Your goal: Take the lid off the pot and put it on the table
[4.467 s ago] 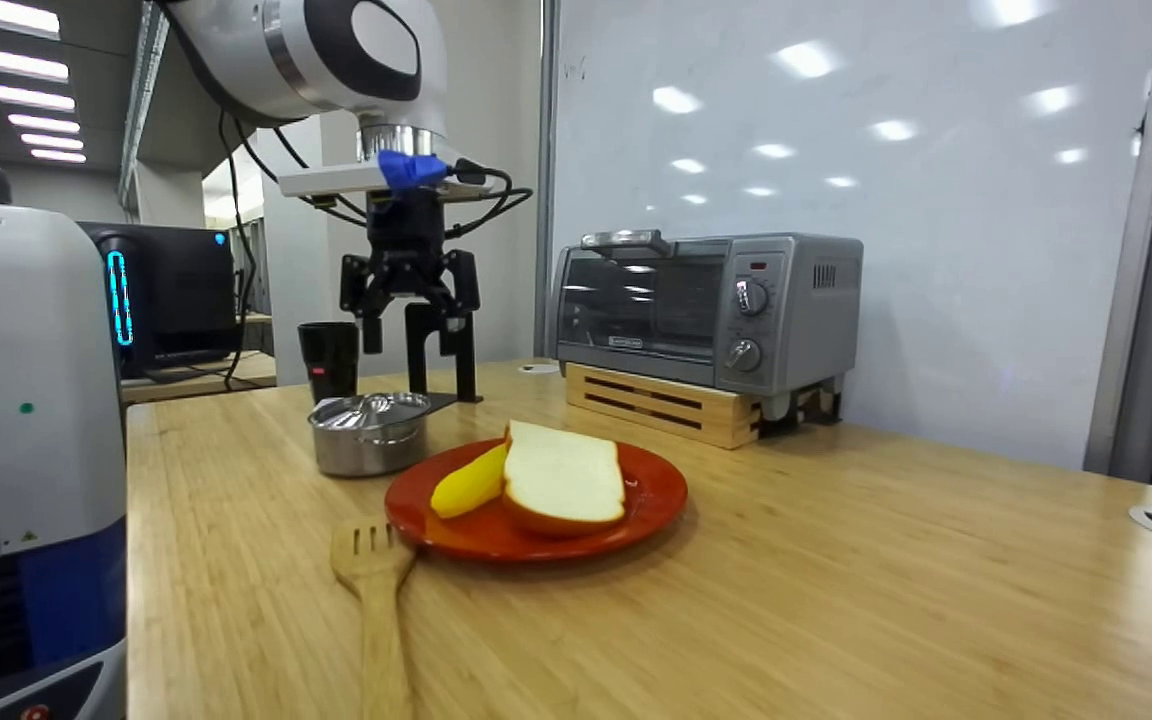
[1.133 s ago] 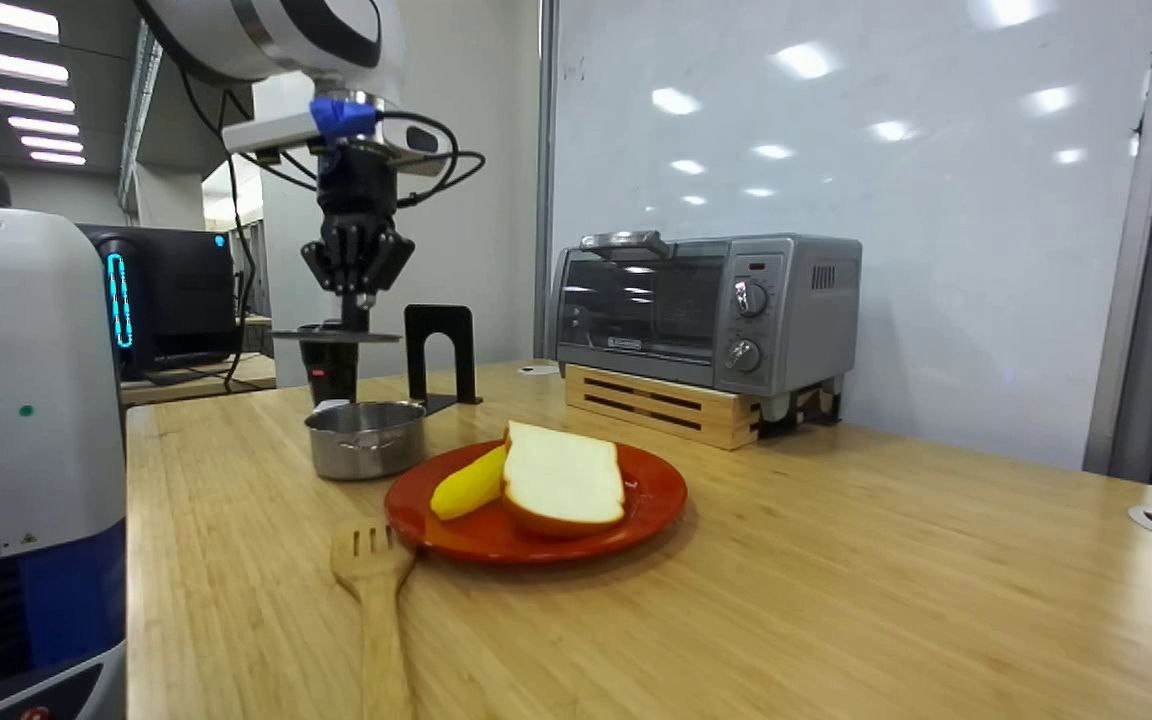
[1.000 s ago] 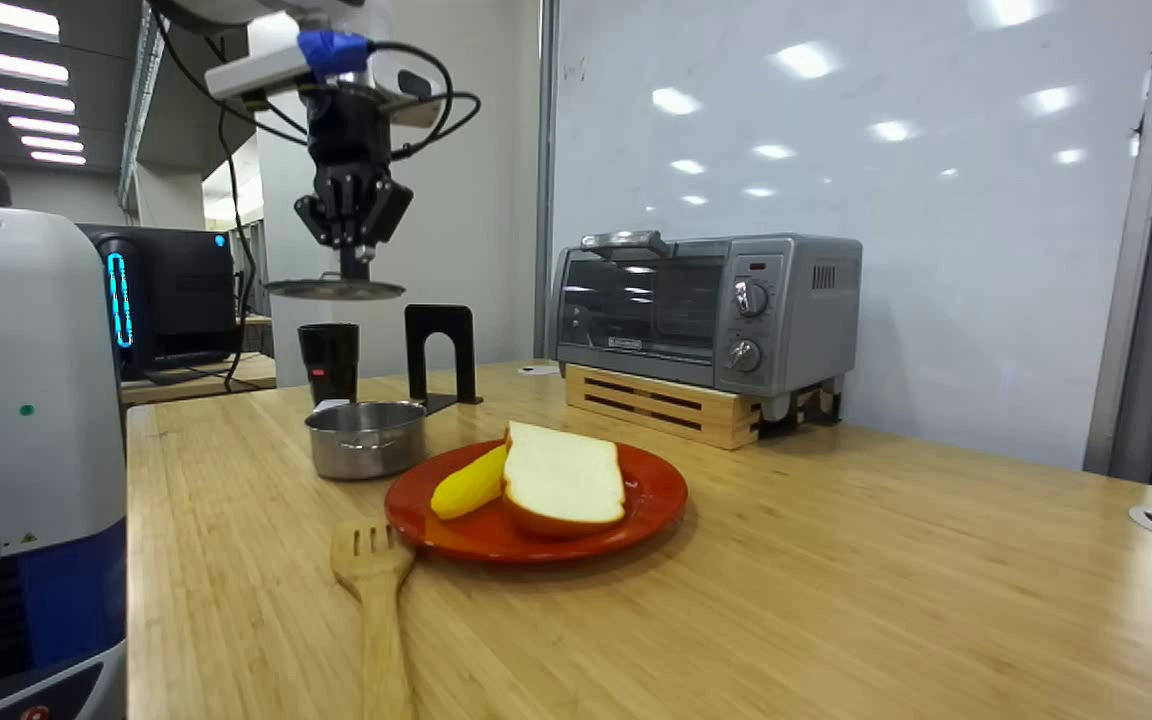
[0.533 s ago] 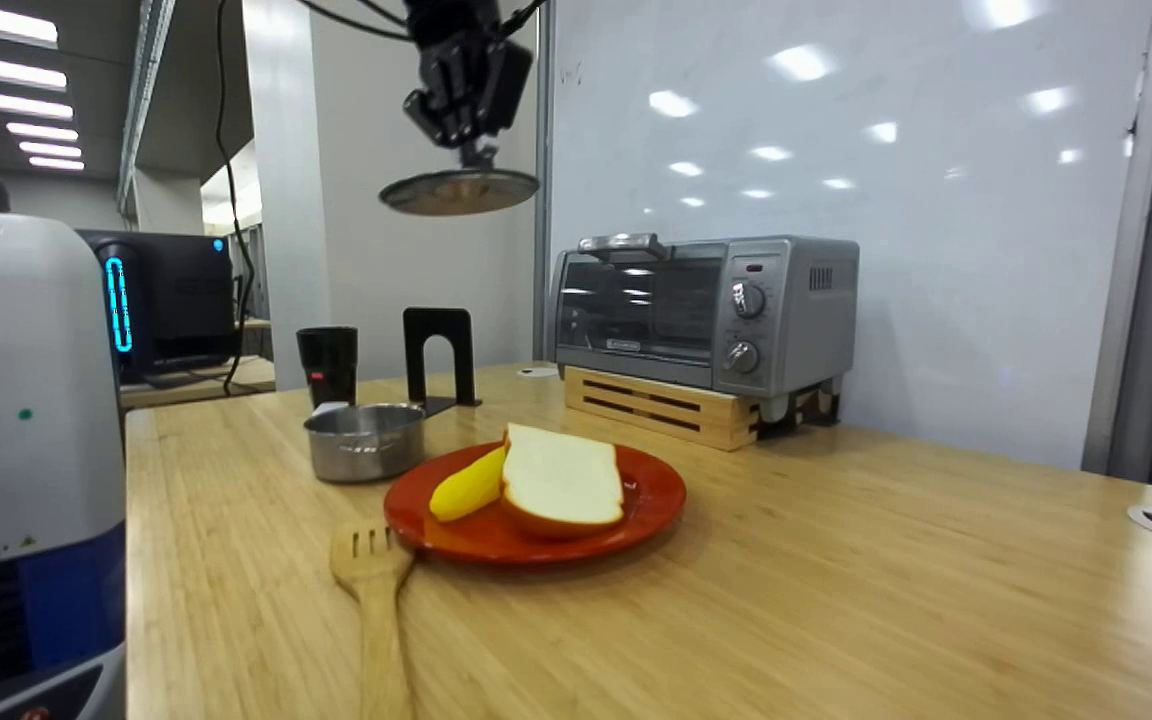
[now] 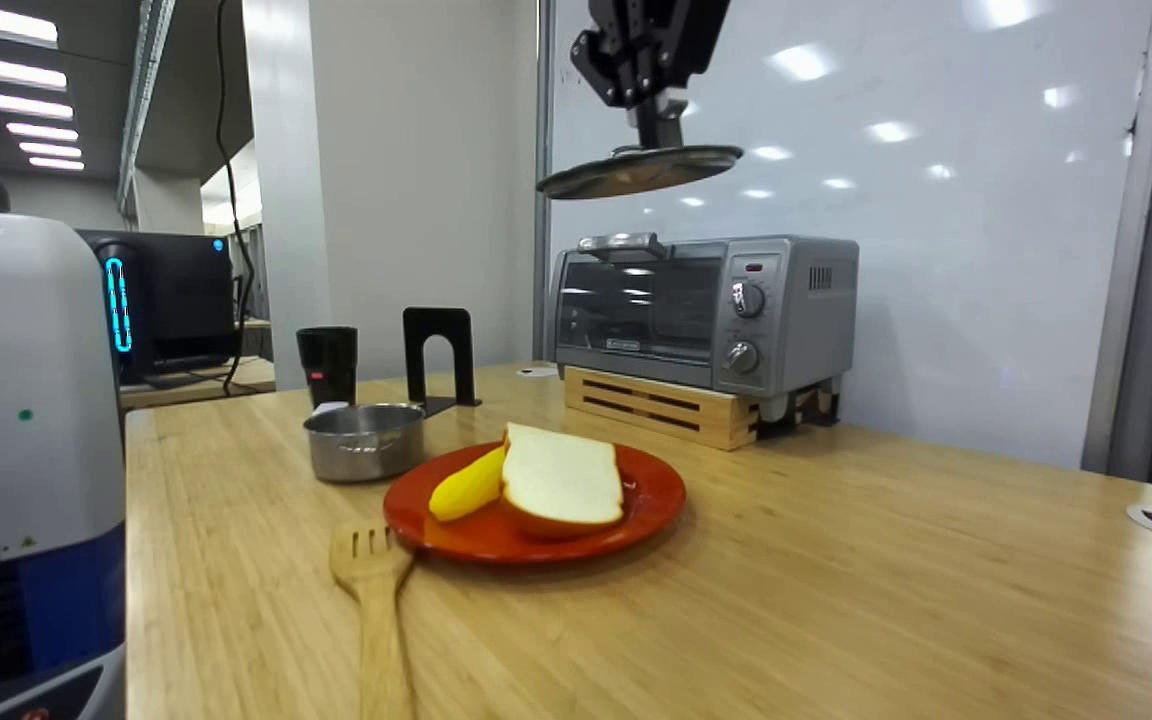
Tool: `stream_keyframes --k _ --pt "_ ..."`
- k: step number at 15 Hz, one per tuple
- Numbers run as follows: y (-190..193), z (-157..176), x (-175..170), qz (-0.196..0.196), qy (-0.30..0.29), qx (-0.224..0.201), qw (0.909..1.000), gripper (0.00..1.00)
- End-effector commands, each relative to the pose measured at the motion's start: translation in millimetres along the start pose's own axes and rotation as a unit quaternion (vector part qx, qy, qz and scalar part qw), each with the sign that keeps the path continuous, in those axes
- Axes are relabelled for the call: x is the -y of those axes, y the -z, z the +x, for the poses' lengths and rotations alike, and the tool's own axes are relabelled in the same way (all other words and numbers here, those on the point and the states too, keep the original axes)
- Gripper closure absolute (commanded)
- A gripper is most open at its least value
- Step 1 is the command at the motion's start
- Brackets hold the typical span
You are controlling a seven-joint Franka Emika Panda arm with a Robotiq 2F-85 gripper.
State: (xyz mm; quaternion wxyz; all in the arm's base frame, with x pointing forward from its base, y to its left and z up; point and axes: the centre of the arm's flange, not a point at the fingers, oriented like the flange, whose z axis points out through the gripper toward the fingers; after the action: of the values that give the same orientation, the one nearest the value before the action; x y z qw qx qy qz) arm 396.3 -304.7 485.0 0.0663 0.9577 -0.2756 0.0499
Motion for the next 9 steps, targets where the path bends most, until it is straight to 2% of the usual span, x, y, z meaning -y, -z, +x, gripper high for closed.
stream_keyframes --k 1,5,9 --pt "-39.0 14.6 -29.3 0.022 -0.047 -0.007 0.9986 0.99" --pt "-100.8 24.7 -48.3 0.049 -0.088 0.005 0.9949 0.99" --pt "-163.5 31.3 -56.2 0.066 -0.117 0.039 0.9901 0.99"
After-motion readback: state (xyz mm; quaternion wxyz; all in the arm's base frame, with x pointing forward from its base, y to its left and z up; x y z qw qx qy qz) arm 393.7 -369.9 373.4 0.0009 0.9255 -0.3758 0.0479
